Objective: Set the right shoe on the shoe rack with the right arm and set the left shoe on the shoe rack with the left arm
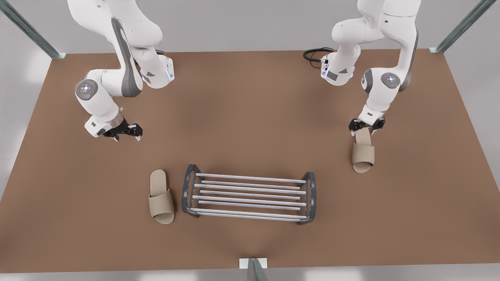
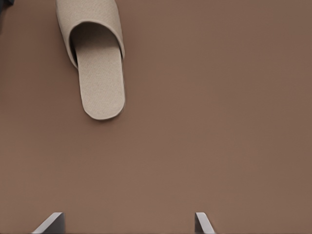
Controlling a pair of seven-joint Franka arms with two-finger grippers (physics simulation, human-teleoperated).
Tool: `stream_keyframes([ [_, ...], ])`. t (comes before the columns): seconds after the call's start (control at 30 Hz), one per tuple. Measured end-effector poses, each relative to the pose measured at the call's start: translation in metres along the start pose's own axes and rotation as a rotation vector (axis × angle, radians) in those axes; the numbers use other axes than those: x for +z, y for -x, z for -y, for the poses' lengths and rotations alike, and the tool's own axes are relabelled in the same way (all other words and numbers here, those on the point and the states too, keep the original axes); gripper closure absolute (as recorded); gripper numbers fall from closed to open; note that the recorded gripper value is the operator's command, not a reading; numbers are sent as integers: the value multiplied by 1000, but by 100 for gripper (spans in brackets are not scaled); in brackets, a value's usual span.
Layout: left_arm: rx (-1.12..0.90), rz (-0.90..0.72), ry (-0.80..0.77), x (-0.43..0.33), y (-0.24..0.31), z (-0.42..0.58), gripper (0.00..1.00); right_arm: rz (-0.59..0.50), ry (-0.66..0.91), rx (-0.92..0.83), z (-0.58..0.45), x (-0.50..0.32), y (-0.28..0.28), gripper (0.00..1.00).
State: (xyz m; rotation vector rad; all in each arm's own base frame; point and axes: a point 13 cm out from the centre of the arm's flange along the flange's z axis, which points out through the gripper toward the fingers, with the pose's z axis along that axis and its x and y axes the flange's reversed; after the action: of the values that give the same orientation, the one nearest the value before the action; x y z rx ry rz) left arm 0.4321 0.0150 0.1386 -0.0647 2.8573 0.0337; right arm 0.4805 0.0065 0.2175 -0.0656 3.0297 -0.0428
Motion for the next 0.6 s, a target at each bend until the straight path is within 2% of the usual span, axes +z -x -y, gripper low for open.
stream_keyframes([
  [0.07, -11, 114, -5, -6, 21, -4, 0, 62, 16, 24, 4, 60, 5, 0],
  [0.2, -28, 244, -5, -15, 37, -15, 1, 270, 25, 63, 15, 83, 46, 0],
  [0.33, -37, 286, 36, -13, 33, -62, 1, 367, 45, 42, -1, 113, 61, 0],
  [0.43, 32, 291, 50, -10, 25, -81, 1, 414, 45, 30, 1, 123, 68, 0],
  [0.6, 127, 226, 23, 22, -6, -99, 1, 498, 49, 9, 1, 138, 118, 0],
])
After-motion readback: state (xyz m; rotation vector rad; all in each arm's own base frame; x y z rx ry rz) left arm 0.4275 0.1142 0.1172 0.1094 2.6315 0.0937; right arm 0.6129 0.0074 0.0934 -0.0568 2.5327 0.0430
